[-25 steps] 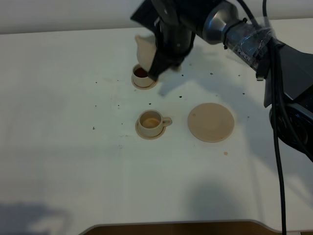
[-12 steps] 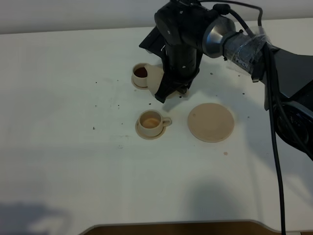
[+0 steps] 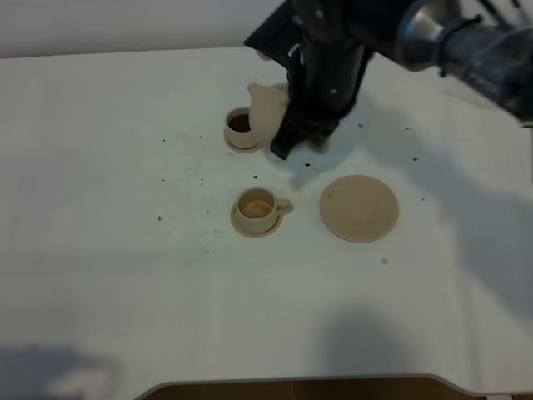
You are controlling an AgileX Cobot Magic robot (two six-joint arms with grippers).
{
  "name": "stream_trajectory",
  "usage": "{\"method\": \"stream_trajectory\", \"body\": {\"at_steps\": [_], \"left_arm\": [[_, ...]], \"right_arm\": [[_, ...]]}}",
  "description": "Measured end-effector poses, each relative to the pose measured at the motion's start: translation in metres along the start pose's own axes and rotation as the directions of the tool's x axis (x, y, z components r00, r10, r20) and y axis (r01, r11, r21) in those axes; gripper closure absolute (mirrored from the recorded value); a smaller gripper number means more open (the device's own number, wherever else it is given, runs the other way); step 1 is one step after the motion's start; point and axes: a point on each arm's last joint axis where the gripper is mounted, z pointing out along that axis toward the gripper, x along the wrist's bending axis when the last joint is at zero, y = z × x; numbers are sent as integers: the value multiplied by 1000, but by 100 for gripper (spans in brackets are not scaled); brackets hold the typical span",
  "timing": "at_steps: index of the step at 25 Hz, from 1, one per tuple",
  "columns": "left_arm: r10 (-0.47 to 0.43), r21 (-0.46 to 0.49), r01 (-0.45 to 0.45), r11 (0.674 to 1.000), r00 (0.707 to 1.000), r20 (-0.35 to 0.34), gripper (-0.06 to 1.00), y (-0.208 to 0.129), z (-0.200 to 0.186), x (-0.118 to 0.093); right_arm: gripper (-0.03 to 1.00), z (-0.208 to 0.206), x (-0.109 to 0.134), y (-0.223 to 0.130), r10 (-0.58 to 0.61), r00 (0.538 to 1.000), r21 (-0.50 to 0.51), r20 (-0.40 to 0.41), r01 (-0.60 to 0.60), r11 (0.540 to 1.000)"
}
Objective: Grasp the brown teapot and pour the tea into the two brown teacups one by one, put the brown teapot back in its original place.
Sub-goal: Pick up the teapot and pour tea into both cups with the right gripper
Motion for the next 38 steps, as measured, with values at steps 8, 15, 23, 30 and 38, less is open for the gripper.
{"method": "stream_trajectory", "body": {"at_steps": [8, 15, 23, 30, 38], "left_arm": [[0, 0, 0, 1000, 1000, 0, 58, 0, 0, 0], [0, 0, 0, 1000, 1000, -1, 58, 0, 0, 0], [2, 0, -2, 1000, 1000, -4, 58, 0, 0, 0], [3, 0, -3, 1000, 1000, -6, 58, 0, 0, 1], [3, 0, -3, 1000, 1000, -6, 58, 0, 0, 1]], "right_arm": [[85, 4, 45, -52, -19, 999, 4, -25, 19, 1000], [85, 26, 69, -65, -159, 984, 44, 84, 155, 987], [85, 51, 68, -63, -330, 923, 151, 200, 303, 941], [85, 52, 61, -70, -399, 881, 276, 252, 330, 903], [85, 47, 72, -64, -510, 796, 304, 327, 422, 854]]}}
